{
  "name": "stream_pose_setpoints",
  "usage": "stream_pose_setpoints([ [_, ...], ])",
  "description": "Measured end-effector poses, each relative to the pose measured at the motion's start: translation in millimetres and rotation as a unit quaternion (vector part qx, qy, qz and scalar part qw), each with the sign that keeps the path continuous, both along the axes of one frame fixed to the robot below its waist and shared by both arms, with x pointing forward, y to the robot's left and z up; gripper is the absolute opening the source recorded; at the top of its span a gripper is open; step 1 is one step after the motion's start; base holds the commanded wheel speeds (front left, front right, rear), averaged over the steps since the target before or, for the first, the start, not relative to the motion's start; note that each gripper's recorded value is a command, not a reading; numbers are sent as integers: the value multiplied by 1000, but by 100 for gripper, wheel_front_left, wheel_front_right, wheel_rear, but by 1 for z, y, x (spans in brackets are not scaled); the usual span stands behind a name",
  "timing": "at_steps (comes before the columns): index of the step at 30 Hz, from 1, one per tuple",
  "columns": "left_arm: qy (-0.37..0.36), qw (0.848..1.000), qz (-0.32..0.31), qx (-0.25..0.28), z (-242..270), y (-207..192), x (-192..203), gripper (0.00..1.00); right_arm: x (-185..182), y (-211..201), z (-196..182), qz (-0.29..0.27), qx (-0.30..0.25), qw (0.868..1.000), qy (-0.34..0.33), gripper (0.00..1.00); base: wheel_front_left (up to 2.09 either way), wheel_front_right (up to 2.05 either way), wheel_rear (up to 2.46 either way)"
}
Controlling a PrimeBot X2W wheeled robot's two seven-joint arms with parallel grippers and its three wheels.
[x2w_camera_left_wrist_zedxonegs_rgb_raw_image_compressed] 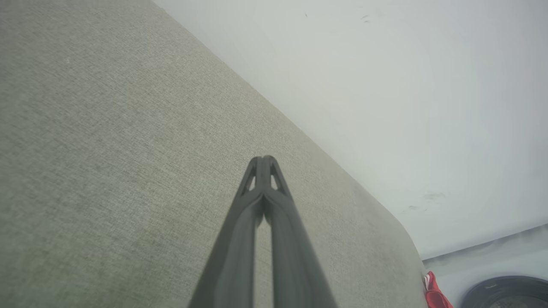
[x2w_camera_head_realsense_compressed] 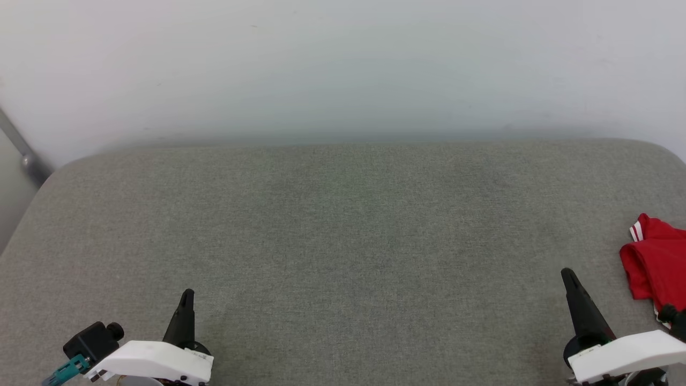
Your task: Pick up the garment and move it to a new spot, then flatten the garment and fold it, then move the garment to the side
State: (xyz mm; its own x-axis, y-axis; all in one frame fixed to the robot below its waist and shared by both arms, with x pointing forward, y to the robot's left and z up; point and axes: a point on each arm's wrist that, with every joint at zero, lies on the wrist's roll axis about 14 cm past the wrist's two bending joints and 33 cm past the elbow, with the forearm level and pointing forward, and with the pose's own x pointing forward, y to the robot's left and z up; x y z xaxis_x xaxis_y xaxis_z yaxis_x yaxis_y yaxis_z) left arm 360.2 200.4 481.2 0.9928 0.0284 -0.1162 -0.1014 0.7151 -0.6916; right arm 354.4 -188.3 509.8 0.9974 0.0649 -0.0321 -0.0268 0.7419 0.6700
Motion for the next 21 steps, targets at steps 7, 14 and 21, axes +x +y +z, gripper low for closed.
stream_pose_setpoints([
  [7,2,999,3,-47,0,-1,2,0,4,-1,0,-4,48,999,1,0,0,0,0],
  [14,-1,996,7,-89,3,0,6,0,7,-2,-1,-8,91,996,2,0,0,0,0],
  [21,-3,992,7,-129,3,-1,8,0,12,-3,1,-10,132,991,1,0,0,0,0],
])
